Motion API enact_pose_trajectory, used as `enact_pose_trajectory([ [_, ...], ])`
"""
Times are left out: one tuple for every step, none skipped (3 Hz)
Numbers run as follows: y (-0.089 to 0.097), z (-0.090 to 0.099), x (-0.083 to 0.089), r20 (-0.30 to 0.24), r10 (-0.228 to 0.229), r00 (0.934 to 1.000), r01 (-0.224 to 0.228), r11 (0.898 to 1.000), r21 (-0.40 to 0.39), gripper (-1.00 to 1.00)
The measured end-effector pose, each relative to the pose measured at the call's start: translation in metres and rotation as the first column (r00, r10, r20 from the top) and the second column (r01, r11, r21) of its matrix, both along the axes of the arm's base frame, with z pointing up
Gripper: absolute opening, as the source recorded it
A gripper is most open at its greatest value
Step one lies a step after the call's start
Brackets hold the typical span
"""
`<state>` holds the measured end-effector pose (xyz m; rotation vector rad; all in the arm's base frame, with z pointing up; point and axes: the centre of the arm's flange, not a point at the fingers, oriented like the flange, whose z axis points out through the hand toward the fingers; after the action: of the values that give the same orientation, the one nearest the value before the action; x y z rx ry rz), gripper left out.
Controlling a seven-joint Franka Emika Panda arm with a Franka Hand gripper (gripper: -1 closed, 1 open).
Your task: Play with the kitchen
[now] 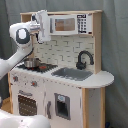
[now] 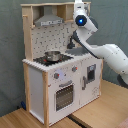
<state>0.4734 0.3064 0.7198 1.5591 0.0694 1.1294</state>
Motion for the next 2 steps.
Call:
enact_pose_trajectory([
  [-0.026, 0.004, -0.020, -0.004, -0.063, 0.9980, 0.063, 0.996, 0.069, -1.00],
  [-0.039, -0.003, -0.040, -0.010, -0.071, 0.9974, 0.072, 0.992, 0.107, -1.00],
])
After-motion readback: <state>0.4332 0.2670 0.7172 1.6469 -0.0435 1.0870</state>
